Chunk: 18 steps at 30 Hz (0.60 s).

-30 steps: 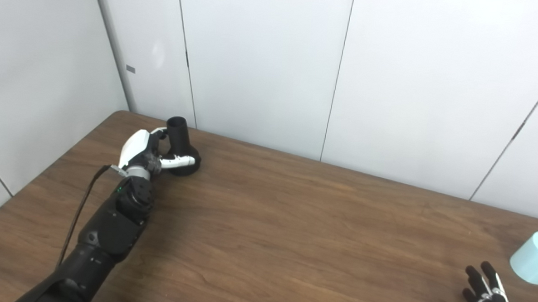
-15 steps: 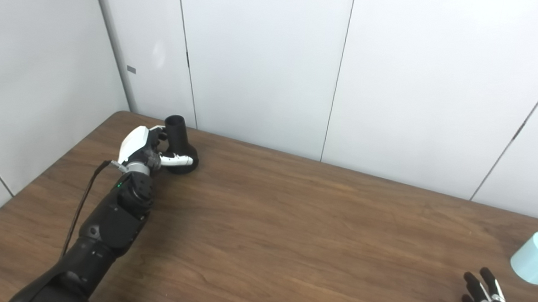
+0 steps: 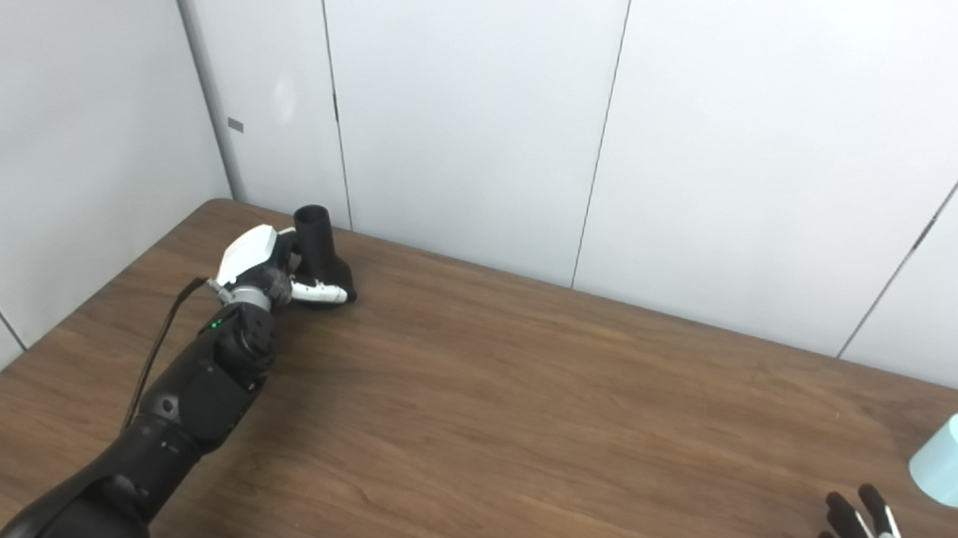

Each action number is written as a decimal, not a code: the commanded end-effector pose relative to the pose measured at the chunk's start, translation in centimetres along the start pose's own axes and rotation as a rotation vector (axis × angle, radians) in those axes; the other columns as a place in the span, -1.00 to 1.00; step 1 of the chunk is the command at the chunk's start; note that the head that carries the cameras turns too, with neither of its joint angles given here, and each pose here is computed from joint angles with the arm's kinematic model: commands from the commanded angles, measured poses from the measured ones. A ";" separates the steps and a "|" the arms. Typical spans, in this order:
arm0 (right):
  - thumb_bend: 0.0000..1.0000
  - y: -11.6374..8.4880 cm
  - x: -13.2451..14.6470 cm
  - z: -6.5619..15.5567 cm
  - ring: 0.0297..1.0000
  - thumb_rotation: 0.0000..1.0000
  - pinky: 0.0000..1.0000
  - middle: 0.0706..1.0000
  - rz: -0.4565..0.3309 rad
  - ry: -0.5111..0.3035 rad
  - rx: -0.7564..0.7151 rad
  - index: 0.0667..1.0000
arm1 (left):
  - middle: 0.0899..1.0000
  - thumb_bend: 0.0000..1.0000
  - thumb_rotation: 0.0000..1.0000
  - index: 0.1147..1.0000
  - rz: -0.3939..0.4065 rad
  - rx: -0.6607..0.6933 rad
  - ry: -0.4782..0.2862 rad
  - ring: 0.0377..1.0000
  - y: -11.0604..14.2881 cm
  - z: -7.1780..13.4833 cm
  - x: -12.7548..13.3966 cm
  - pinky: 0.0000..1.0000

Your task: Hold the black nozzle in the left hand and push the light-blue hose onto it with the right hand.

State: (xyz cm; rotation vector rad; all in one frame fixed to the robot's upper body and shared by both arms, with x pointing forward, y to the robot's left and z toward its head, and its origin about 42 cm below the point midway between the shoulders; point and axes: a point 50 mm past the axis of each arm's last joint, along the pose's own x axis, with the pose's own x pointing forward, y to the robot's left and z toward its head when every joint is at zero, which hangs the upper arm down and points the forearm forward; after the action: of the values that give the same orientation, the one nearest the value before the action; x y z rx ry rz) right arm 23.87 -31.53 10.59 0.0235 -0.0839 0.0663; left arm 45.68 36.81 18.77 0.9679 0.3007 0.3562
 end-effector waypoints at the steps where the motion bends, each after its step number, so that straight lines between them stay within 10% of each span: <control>1: 0.52 0.7 -2.7 -2.8 0.89 1.00 0.84 0.80 -0.033 0.114 0.049 0.92 | 0.62 0.90 -0.44 0.57 -0.090 -0.011 0.018 0.66 -0.9 0.3 0.2 0.56; 10: 0.53 0.7 -2.7 -2.8 0.90 1.00 0.85 0.81 -0.032 0.115 0.028 0.95 | 0.55 0.70 -0.48 0.51 -0.121 -0.041 0.026 0.50 -1.3 -0.2 0.2 0.37; 15: 0.50 0.8 -2.7 -2.8 0.86 1.00 0.79 0.80 -0.037 0.115 0.040 0.93 | 0.38 0.61 -0.86 0.30 -0.127 -0.121 0.019 0.37 -1.3 -0.4 0.1 0.30; 18: 0.52 0.7 -2.7 -2.9 0.85 1.00 0.74 0.79 -0.043 0.117 0.046 0.91 | 0.24 0.13 -0.93 -0.06 -0.121 -0.141 0.003 0.25 -1.6 -0.8 0.0 0.25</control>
State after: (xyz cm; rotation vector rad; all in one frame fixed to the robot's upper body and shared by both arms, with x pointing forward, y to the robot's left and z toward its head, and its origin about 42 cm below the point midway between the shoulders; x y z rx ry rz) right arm 23.67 -31.49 10.54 0.0099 -0.0791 0.0551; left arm 46.05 38.11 19.39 0.8705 0.2791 0.3568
